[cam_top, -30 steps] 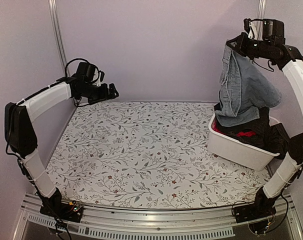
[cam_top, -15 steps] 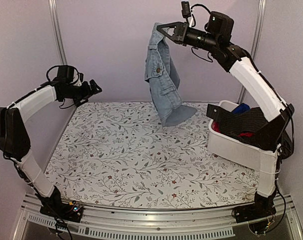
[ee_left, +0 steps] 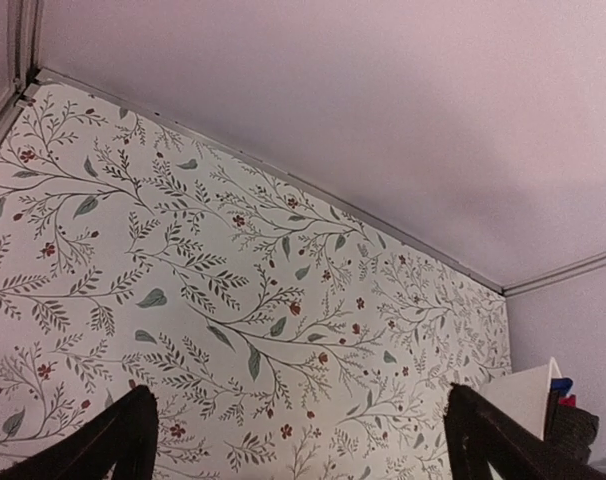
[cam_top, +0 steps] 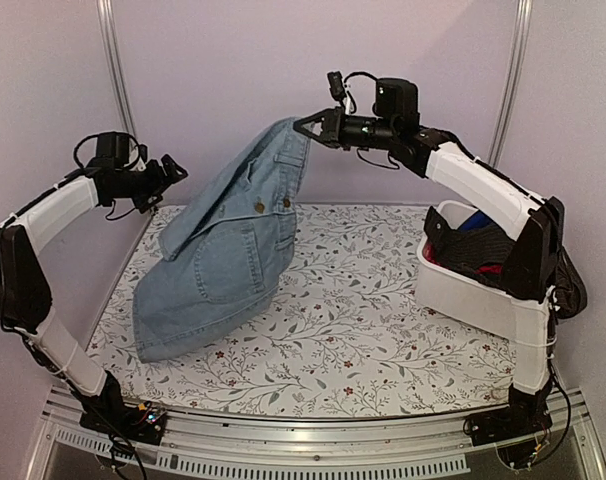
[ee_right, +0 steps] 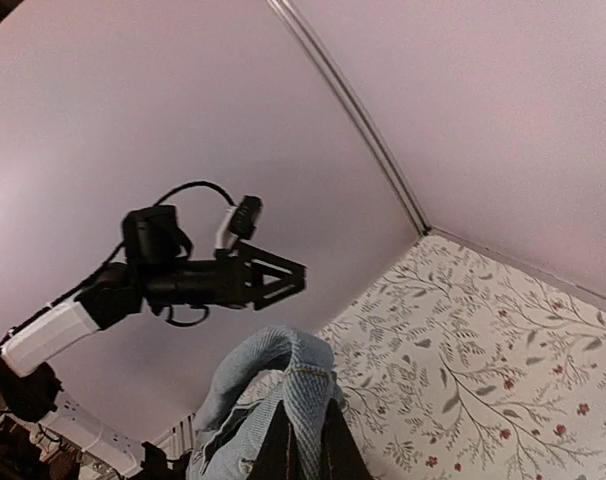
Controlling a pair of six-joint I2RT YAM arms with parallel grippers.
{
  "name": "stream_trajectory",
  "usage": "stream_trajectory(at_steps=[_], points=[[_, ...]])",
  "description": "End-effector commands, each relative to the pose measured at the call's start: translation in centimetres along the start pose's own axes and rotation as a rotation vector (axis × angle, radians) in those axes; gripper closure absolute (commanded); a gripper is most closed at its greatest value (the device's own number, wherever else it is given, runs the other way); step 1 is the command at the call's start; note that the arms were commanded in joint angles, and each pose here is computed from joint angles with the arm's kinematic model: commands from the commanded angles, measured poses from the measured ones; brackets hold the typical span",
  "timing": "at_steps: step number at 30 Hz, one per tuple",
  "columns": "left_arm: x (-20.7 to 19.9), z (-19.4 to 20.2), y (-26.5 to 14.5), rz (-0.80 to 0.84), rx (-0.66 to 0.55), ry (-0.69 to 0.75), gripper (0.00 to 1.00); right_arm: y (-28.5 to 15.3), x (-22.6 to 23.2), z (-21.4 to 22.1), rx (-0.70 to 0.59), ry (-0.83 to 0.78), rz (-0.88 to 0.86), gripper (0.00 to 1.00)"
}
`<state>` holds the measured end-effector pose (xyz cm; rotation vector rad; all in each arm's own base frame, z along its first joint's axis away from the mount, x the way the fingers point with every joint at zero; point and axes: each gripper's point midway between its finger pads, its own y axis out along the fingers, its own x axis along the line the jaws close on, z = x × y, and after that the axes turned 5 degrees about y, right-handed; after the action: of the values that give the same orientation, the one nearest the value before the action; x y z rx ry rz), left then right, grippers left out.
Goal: Fold and stack the mixed laundry pile
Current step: Place the crumpled skirt at the center of the board, then flatten out the crumpled skirt at the center of the board.
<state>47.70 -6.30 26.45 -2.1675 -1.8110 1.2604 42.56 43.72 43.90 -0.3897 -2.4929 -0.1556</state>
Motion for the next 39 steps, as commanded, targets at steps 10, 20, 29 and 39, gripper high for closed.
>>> stream_trajectory(at_steps=[10, 20, 29, 39], points=[[0.7, 7.8, 2.5, -0.044, 0.229, 0.197, 0.00, -7.3, -22.3, 20.5, 0.503, 0.121, 0.680, 1.00], [-5.7, 20.3, 3.3, 0.033, 0.496, 0.559, 0.11, -7.1, -23.2, 18.4, 0.483, 0.074, 0.732, 1.00], [-4.8, 26.5, 2.2, 0.018, 0.637, 0.608, 0.40, -7.5, -23.3, 18.7, 0.488, 0.099, 0.742, 1.00], [-5.4, 28.5, 6.0, 0.006, 0.658, 0.752, 0.52, -8.0, -23.4, 19.6, 0.511, 0.108, 0.749, 1.00]])
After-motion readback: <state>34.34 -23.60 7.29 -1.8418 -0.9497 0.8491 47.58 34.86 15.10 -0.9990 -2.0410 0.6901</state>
